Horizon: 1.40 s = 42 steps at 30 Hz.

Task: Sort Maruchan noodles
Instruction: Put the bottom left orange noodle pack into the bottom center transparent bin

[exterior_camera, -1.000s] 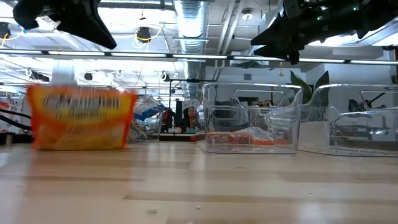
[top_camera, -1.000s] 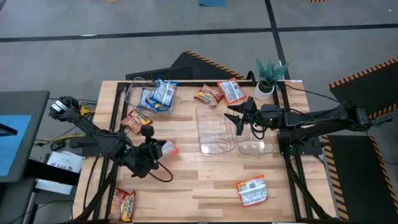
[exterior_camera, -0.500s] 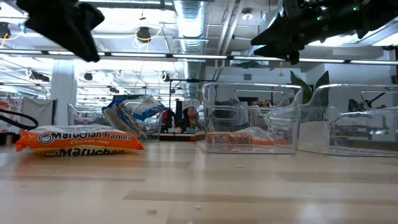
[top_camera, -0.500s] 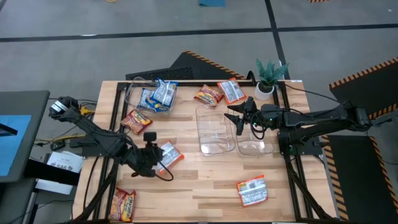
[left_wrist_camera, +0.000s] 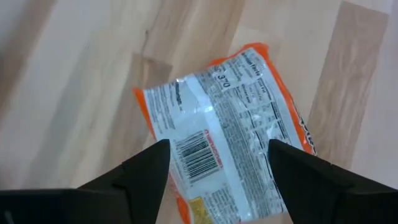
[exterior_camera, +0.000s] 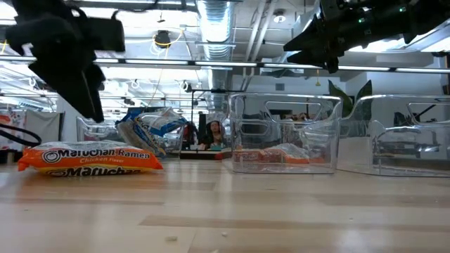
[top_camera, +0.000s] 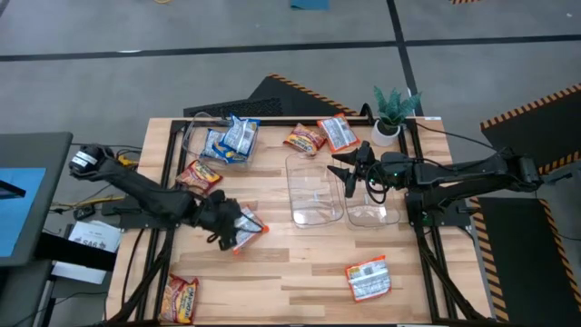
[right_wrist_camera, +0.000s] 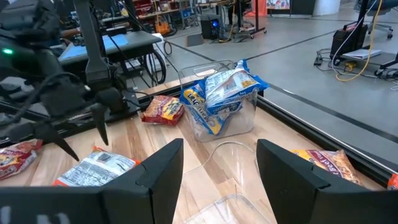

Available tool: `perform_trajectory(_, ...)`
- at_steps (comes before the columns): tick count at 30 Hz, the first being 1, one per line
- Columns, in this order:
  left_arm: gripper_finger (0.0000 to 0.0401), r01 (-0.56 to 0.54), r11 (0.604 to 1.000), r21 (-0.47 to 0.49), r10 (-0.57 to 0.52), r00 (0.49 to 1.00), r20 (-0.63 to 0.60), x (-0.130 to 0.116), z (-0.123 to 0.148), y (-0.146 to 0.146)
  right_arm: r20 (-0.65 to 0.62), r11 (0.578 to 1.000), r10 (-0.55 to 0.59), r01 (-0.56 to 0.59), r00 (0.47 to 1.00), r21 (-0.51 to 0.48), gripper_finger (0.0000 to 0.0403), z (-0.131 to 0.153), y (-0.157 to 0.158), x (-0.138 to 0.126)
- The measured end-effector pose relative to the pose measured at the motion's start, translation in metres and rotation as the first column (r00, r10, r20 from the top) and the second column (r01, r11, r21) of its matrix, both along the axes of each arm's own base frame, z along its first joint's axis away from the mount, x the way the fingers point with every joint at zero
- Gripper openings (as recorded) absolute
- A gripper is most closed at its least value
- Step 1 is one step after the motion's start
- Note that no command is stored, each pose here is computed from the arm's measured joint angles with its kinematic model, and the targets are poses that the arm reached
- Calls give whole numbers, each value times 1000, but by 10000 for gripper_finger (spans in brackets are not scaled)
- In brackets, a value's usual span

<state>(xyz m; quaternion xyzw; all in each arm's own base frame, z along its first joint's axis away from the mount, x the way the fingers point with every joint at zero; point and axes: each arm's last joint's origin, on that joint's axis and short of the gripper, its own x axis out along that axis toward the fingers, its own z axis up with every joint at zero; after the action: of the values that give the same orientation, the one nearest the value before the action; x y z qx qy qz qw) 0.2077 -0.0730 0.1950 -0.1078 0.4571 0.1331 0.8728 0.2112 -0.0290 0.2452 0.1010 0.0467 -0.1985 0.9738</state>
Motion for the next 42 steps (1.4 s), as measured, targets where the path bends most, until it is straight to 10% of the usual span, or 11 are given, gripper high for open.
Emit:
perform_trajectory(18, 256, -190, 943, -274, 179, 982, -65, -6, -50, 26, -11, 1000, 0, 0, 1000, 1, 226, -1, 0, 0)
perform_trajectory(23, 220, -138, 962, -237, 128, 990, -57, -6, -55, 26, -12, 1000, 0, 0, 1000, 1, 226, -1, 0, 0)
perform_trajectory(30, 21, -88, 980, -181, 81, 996, -42, -6, -54, 27, -10, 1000, -1, 1, 1000, 8, 226, -1, 0, 0)
perform_trajectory(42, 2, 10, 1000, 26, -15, 981, 195, 6, 32, 29, -13, 1000, -1, 2, 1000, 10, 226, -2, 0, 0)
